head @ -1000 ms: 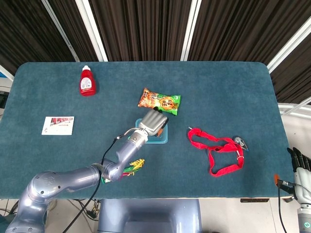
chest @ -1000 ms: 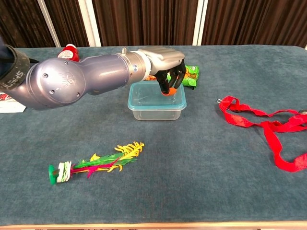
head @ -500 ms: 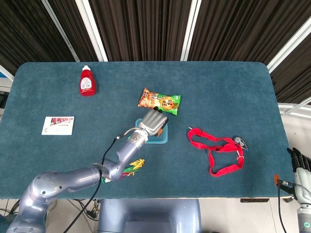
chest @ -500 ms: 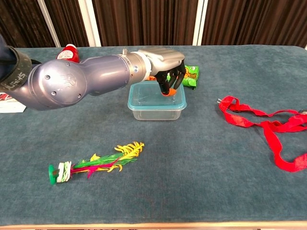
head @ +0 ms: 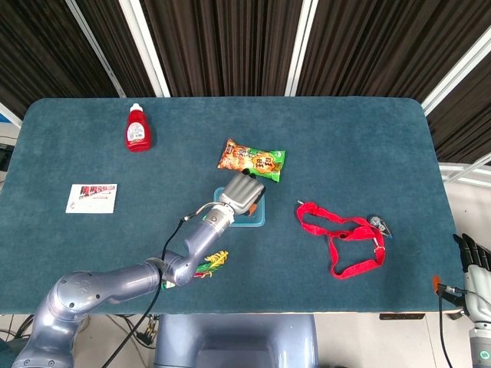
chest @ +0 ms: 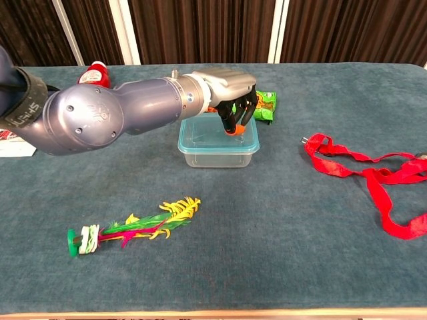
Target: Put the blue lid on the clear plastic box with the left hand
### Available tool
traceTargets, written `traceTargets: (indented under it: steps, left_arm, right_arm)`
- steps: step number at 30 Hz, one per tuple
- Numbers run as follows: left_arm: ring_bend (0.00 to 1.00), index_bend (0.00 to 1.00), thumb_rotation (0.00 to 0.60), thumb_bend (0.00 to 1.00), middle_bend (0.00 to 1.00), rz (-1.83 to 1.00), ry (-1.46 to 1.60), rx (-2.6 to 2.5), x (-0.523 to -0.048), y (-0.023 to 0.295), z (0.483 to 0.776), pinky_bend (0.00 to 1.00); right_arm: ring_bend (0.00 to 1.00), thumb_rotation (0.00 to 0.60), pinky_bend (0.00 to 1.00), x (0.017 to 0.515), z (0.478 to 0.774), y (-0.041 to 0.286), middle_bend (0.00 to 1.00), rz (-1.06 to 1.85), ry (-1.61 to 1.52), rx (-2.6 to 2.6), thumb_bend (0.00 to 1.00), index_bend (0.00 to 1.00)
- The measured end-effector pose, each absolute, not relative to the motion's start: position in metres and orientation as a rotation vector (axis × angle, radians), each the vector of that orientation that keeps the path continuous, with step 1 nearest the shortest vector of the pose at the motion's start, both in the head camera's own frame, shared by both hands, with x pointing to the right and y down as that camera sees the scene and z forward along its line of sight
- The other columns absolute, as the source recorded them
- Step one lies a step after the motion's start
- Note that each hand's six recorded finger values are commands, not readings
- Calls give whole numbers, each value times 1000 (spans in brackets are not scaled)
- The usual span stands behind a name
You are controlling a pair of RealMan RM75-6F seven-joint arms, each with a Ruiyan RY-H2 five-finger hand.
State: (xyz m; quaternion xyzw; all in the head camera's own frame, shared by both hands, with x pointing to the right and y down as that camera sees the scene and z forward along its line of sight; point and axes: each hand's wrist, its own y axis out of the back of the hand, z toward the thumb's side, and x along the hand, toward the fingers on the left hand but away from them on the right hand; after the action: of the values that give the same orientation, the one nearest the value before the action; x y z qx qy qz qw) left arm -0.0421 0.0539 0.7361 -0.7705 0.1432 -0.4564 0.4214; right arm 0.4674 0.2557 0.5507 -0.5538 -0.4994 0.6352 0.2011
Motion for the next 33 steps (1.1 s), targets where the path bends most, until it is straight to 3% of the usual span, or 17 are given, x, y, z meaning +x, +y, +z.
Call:
traceTargets:
  steps: [17, 33]
  left_arm:
    - [269, 634, 600, 465, 616, -1183, 382, -1968, -46, 51, 743, 194]
    - [269, 648, 600, 473, 625, -1200, 491, -2128, -41, 40, 728, 194]
  right_arm:
    - [21, 600, 0, 467, 551, 256, 39, 1778, -1394, -1552, 392, 78]
    - [21, 600, 0, 466, 552, 257, 39, 1785, -1384, -1560, 392, 78]
